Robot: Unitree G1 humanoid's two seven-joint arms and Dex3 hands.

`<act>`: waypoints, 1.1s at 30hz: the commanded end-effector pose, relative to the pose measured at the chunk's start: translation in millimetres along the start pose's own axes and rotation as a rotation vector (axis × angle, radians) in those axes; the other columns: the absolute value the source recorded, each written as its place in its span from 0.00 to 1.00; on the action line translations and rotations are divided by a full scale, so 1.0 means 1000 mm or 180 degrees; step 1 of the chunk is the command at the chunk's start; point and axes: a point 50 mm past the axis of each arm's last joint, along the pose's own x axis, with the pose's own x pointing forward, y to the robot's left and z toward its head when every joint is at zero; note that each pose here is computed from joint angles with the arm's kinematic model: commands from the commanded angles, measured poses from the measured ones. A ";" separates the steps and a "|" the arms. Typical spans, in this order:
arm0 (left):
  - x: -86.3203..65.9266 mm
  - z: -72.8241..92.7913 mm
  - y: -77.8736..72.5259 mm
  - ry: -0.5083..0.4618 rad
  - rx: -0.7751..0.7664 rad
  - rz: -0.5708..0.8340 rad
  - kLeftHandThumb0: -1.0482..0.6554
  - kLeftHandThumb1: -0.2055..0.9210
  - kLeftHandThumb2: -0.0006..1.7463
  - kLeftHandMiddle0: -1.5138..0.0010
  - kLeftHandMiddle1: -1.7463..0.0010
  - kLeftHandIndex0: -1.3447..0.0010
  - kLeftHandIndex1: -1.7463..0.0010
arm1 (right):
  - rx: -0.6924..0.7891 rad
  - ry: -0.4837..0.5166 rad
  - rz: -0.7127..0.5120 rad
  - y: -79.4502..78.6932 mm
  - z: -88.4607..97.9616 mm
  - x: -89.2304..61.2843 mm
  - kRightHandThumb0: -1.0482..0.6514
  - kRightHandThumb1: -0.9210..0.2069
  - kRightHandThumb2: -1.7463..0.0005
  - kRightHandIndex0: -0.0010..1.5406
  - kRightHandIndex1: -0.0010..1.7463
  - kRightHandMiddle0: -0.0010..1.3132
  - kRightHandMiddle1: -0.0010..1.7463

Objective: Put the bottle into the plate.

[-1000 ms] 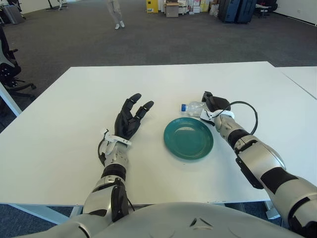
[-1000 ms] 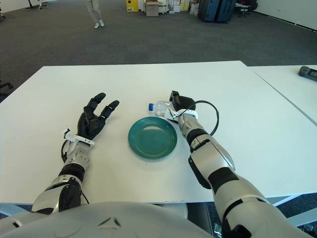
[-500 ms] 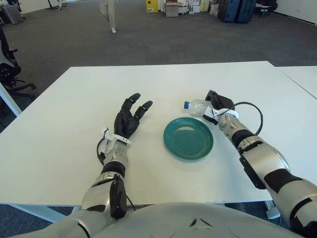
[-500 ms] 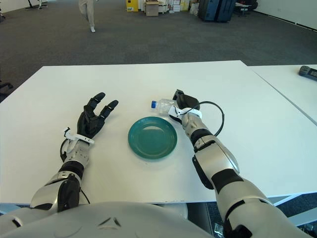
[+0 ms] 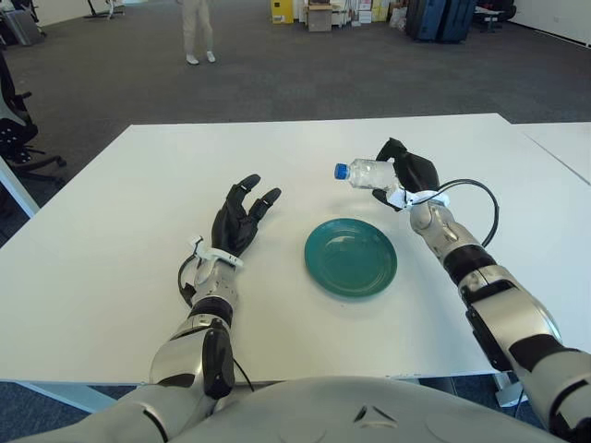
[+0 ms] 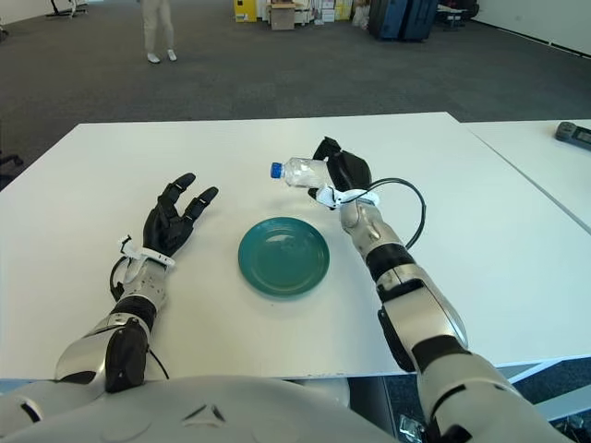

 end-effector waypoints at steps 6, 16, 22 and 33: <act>-0.024 -0.024 0.012 0.0246 -0.0140 0.0282 0.11 1.00 0.53 0.68 0.67 0.90 0.36 | 0.0000 -0.0291 -0.0166 -0.016 0.016 -0.009 0.62 0.81 0.06 0.56 0.95 0.47 1.00; -0.025 -0.026 0.012 0.0279 -0.0103 0.0277 0.10 1.00 0.53 0.66 0.66 0.89 0.36 | 0.0038 -0.0389 -0.0085 -0.017 0.030 -0.026 0.62 0.79 0.06 0.54 0.98 0.46 1.00; -0.025 -0.026 0.013 0.0287 -0.0130 0.0270 0.11 1.00 0.53 0.65 0.65 0.87 0.35 | 0.0094 -0.0529 0.0167 -0.010 0.038 -0.043 0.62 0.78 0.07 0.54 0.97 0.45 1.00; -0.023 -0.025 0.011 0.0298 -0.0125 0.0265 0.10 1.00 0.54 0.63 0.64 0.85 0.35 | 0.0194 -0.0714 0.0727 0.005 0.040 -0.067 0.62 0.79 0.07 0.54 0.98 0.46 1.00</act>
